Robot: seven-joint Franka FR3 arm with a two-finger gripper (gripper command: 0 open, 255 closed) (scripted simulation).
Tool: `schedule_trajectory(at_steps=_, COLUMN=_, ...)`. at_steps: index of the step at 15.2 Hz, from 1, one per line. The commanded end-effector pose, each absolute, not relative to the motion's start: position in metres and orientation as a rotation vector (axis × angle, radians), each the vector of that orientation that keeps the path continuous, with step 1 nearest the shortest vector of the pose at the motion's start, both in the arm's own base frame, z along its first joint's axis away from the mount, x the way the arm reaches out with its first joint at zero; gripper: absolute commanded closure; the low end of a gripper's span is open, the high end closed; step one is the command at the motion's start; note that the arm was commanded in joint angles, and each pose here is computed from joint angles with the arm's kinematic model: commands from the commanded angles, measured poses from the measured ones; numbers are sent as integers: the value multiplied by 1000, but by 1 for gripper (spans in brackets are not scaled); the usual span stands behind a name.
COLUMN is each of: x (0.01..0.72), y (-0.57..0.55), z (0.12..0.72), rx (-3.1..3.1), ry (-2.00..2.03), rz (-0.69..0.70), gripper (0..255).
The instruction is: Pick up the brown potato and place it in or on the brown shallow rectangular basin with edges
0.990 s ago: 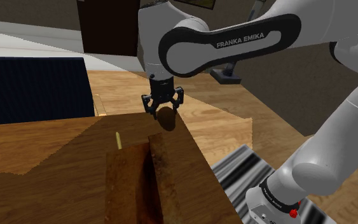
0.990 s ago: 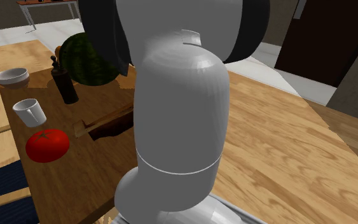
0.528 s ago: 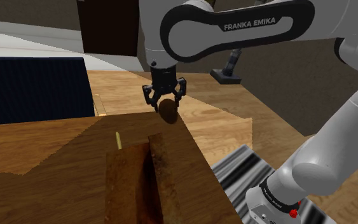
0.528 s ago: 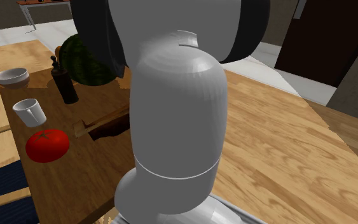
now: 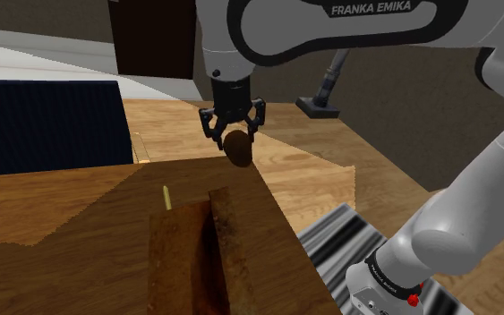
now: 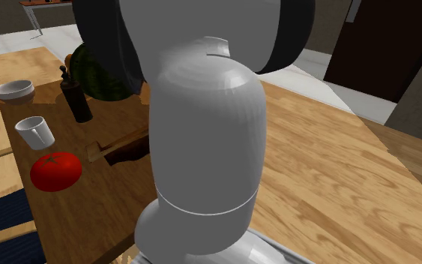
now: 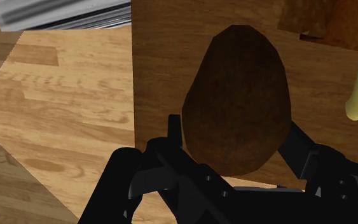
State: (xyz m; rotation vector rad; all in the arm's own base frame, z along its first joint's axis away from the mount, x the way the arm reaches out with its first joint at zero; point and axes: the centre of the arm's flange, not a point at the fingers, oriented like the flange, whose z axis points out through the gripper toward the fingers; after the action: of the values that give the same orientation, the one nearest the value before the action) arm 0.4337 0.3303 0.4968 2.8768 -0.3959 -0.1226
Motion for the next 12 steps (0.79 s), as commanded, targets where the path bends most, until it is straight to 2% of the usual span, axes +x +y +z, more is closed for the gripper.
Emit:
schedule_trajectory(at_steps=1, x=416, y=346, z=497, rx=2876, ry=-397, rz=-123, gripper=255)
schedule_trajectory(at_steps=12, x=313, y=448, z=500, rx=2876, ry=-397, rz=-123, gripper=255)
